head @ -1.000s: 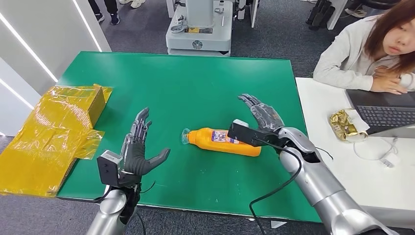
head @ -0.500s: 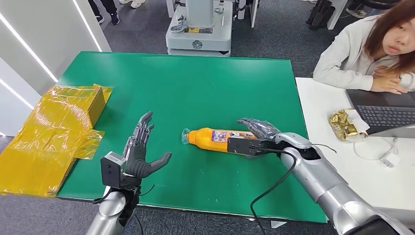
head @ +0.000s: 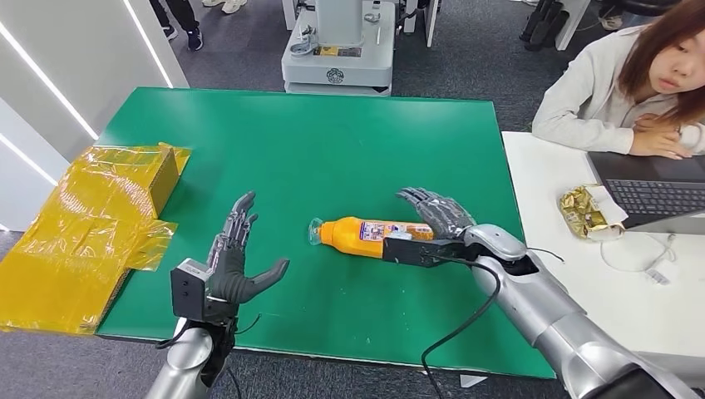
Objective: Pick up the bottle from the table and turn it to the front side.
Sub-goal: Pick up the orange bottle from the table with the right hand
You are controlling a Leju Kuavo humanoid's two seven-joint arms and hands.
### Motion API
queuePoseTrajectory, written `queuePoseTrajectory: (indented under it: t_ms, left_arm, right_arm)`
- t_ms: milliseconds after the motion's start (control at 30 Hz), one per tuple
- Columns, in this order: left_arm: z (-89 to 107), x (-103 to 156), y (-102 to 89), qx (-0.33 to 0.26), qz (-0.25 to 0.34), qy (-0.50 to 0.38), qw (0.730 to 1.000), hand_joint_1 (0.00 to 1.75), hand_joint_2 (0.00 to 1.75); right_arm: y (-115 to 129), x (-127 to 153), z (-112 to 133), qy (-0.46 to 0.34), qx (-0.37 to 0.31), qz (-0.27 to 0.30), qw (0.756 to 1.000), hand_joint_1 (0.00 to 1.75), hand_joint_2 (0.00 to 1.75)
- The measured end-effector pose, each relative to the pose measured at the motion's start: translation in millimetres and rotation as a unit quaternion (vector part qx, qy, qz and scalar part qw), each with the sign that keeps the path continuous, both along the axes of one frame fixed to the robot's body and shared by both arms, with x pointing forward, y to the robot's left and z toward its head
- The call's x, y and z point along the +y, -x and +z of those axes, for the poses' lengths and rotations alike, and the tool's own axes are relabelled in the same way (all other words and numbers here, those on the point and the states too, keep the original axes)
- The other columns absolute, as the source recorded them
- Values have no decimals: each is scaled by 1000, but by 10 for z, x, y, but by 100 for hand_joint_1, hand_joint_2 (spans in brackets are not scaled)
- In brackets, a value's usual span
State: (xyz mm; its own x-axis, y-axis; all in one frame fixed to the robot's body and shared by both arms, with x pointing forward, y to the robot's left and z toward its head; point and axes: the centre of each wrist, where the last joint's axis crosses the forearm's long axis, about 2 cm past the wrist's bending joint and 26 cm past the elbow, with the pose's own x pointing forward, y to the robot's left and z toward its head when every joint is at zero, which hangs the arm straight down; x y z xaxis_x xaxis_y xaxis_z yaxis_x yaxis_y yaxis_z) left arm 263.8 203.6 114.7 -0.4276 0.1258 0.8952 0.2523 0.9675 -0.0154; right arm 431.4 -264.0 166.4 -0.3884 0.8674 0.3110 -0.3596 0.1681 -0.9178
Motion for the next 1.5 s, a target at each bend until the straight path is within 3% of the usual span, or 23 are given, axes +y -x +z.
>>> queuePoseTrajectory:
  t_ms: [233,467,667,900,1500]
  left_arm:
    - [-14,-3,16,-10,-1,-16,1000,0,175]
    - [17,-20,-12,-7,-7,-7,1000,0,175]
    - [51,-25,-50,2,-16,1,1000,0,175]
    - [64,-53,-103,15,-30,0,999,0,175]
    - [-30,-24,-68,31,-17,-2,999,0,175]
  right_arm:
    - [36,152,-4,6,-30,9,1000,0,175]
    - [36,274,-16,20,18,19,999,0,175]
    - [2,229,-55,45,112,15,993,0,175]
    - [-22,138,-106,127,160,-6,979,0,175]
    - [19,41,-215,173,148,-14,974,0,175]
